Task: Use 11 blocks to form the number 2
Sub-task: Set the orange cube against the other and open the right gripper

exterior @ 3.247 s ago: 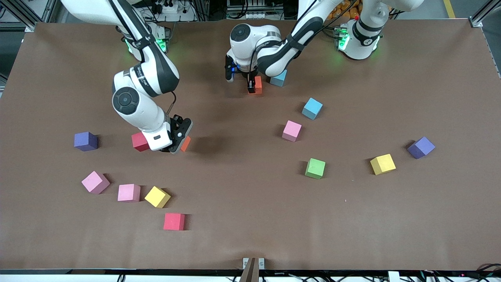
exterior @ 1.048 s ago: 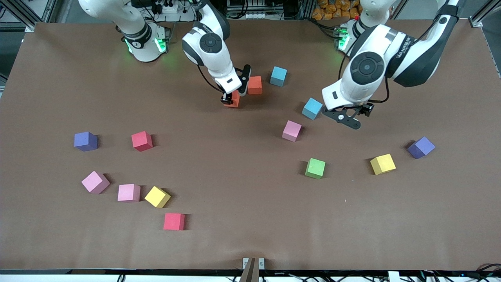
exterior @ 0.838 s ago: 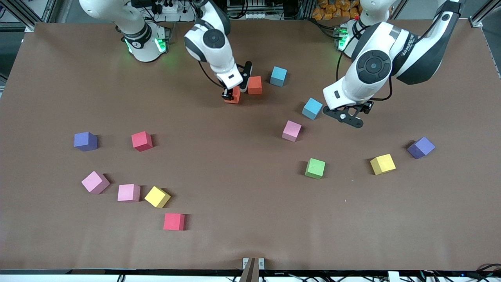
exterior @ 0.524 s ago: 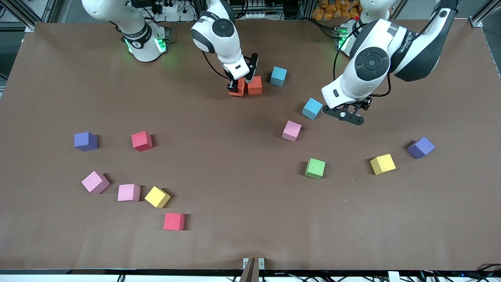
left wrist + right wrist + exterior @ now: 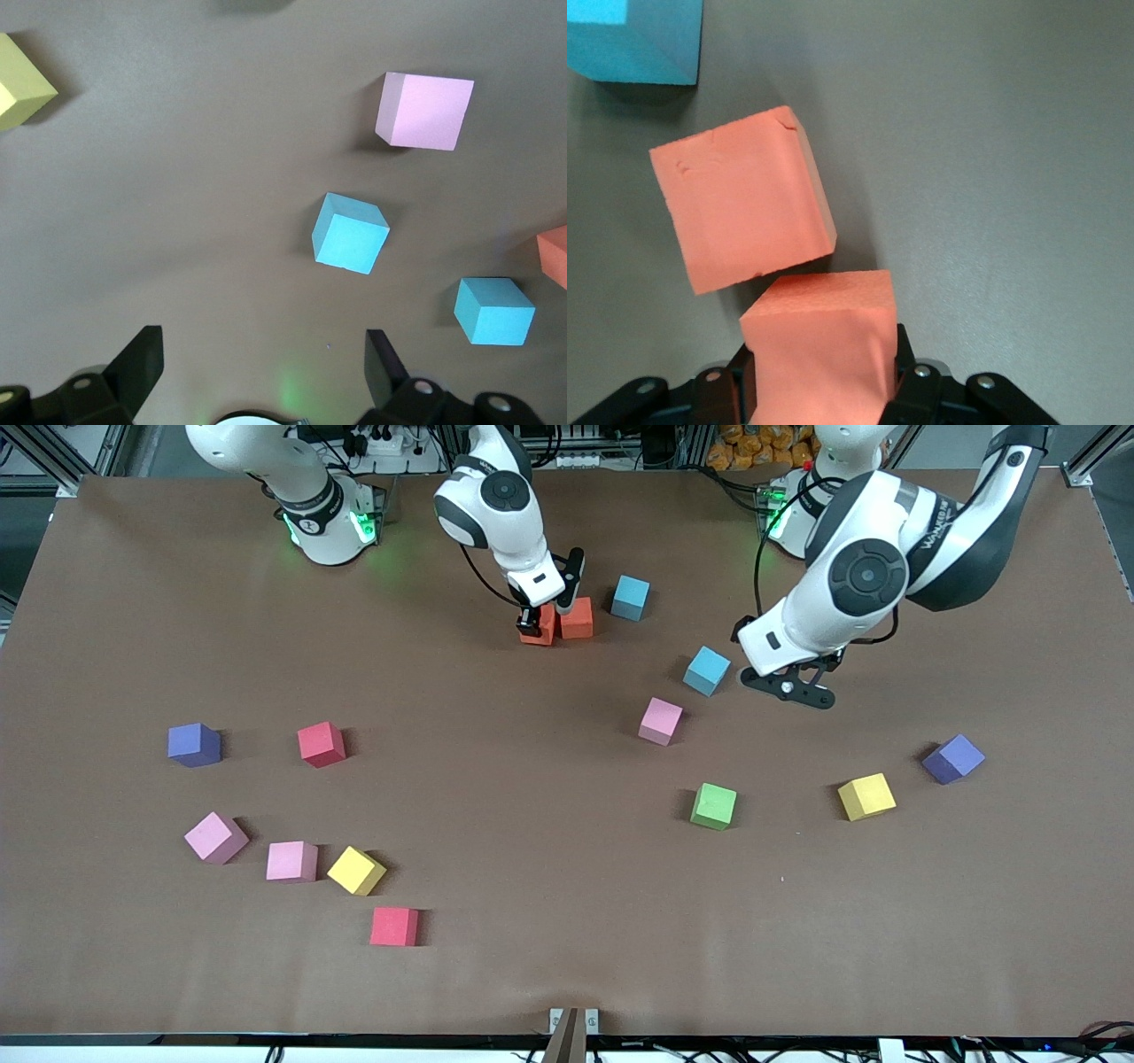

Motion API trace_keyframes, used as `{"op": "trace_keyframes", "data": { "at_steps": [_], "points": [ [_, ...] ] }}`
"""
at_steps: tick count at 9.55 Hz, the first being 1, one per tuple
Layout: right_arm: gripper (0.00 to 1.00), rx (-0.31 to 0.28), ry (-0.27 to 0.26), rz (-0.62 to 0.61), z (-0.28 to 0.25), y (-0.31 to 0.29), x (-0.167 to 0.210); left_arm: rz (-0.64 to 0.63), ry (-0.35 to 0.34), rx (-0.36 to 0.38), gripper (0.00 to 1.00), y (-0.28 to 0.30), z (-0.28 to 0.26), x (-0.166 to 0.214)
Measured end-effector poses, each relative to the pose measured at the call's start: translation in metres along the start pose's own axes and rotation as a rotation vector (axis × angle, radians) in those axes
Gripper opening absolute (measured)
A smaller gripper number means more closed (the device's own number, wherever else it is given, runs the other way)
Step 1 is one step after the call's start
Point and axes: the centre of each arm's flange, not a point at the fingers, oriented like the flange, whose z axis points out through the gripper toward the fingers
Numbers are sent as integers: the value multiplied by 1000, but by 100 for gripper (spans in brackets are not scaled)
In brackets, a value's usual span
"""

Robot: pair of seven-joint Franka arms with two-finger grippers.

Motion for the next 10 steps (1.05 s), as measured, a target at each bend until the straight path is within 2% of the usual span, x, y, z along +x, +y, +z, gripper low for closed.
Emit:
{"op": "trace_keyframes", "data": {
  "at_steps": [5,10],
  "points": [
    [58,-3,5,-18,10,-17,4,-76,-11,-76,100,-19,0,2],
    [58,-7,10,-17,11,-16,4,-108,-12,-87,100,-35,0,4]
  ]
}}
